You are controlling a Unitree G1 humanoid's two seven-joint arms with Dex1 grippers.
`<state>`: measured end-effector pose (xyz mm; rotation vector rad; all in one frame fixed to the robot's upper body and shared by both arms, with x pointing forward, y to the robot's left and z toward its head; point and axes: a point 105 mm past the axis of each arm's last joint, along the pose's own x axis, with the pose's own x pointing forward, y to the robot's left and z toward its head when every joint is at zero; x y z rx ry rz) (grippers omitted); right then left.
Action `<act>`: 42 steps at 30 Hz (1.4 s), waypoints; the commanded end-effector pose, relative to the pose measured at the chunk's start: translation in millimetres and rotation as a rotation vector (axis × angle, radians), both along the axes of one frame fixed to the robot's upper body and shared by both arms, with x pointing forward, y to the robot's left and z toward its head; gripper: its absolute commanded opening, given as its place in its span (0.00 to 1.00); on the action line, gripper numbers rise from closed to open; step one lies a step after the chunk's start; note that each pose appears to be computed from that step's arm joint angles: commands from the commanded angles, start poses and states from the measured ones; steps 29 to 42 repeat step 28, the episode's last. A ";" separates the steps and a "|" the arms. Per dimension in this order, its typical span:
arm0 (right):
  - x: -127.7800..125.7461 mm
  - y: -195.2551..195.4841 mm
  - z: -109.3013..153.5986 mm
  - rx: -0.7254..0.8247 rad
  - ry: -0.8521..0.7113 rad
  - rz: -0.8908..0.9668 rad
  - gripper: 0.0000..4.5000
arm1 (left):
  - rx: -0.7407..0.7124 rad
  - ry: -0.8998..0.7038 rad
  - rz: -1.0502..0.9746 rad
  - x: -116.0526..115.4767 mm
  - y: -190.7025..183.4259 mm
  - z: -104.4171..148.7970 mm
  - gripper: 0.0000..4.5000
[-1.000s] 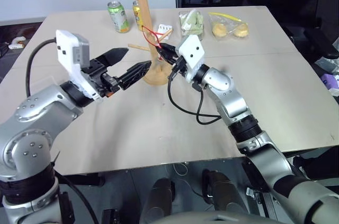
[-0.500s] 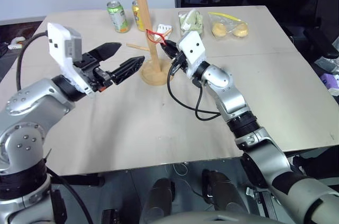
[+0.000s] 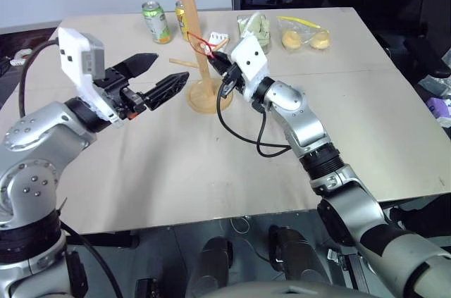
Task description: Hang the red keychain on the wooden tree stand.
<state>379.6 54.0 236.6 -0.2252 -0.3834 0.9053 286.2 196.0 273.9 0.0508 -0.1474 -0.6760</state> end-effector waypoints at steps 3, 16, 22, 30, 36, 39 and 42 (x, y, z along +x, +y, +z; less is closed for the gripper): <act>-1.6 5.2 10.7 -0.016 0.027 0.016 0.01 | 0.017 -0.051 -0.007 -1.9 -1.4 10.7 1.00; -10.1 -26.5 -6.2 -0.169 0.067 0.081 0.98 | 0.103 -0.006 -0.030 -1.8 6.3 5.8 1.00; -24.1 -85.5 8.0 -0.237 0.221 0.196 0.98 | 0.261 0.120 -0.012 -5.2 38.6 -3.4 1.00; -45.9 -122.9 32.8 -0.274 0.328 0.283 0.98 | 0.351 0.196 -0.001 -6.7 68.7 -5.2 1.00; -45.9 -122.9 32.8 -0.274 0.328 0.283 0.98 | 0.351 0.196 -0.001 -6.7 68.7 -5.2 1.00; -45.9 -122.9 32.8 -0.274 0.328 0.283 0.98 | 0.351 0.196 -0.001 -6.7 68.7 -5.2 1.00; -45.9 -122.9 32.8 -0.274 0.328 0.283 0.98 | 0.351 0.196 -0.001 -6.7 68.7 -5.2 1.00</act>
